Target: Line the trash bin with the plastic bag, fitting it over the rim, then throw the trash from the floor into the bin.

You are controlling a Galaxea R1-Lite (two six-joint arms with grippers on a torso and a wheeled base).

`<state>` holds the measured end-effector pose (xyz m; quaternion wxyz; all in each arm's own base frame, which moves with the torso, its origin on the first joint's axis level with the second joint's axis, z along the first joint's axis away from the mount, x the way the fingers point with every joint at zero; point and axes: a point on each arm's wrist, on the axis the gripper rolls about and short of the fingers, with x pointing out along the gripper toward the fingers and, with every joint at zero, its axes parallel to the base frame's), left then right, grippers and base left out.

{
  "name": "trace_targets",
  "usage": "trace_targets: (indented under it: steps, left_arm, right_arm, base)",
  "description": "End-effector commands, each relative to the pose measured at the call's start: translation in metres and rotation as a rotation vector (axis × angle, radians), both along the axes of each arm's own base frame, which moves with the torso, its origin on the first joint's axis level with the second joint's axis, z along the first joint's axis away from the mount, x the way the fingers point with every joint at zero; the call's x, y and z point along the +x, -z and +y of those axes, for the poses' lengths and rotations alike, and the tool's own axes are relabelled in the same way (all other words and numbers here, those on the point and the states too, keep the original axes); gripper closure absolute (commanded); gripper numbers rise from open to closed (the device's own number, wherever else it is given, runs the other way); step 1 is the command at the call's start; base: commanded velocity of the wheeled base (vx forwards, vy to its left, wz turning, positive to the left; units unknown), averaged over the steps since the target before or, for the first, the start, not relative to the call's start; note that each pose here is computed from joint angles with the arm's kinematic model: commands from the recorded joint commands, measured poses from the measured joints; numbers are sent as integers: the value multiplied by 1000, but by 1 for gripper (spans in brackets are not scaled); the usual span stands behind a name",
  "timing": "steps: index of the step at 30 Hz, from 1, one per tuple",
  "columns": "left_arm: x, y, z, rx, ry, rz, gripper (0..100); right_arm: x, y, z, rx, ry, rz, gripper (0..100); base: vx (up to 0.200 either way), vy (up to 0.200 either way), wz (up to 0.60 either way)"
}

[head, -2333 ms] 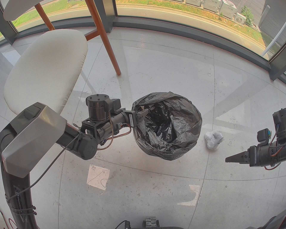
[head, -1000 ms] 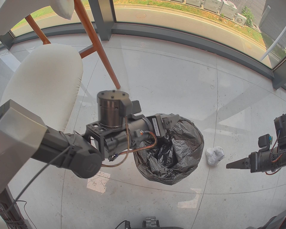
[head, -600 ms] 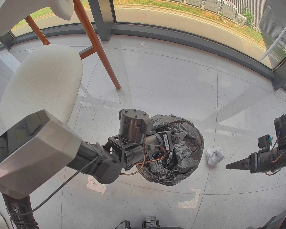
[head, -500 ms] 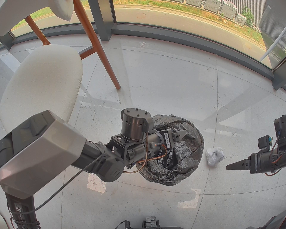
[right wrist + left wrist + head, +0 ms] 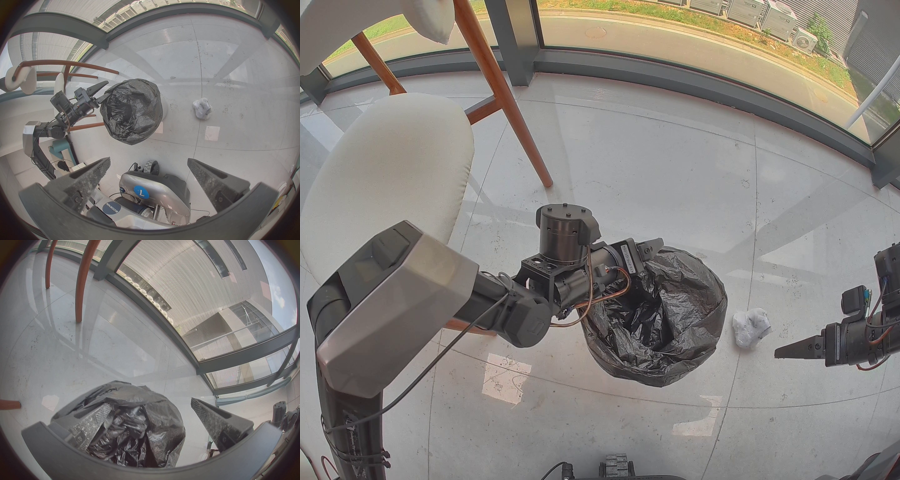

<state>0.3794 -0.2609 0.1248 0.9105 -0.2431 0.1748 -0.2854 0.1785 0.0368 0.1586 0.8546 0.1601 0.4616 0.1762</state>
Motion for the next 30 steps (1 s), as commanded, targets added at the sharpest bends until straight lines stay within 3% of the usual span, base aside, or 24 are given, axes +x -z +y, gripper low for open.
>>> trace_targets:
  steps: [1,8,13,21,25,30]
  left_arm:
    - [4,0,4,-2,-14,-2,0]
    - [13,26,18,40,-127,42,0]
    - [7,33,22,22,-138,91,0]
    - [-7,28,23,1,-130,86,0]
    - [-28,35,19,-4,-128,111,0]
    - [-49,58,29,-32,-159,91,0]
  right_arm:
    - [1,0,1,0,-3,-1,0]
    - [3,-1,1,4,-2,-28,0]
    - [2,0,1,3,-1,-30,0]
    - [3,1,2,3,-8,-24,0]
    - [3,1,2,3,-9,-24,0]
    - [2,2,2,3,-9,-22,0]
  base:
    - [0,0,0]
    - [0,0,0]
    - [0,0,0]
    - [0,0,0]
    - [0,0,0]
    - [0,0,0]
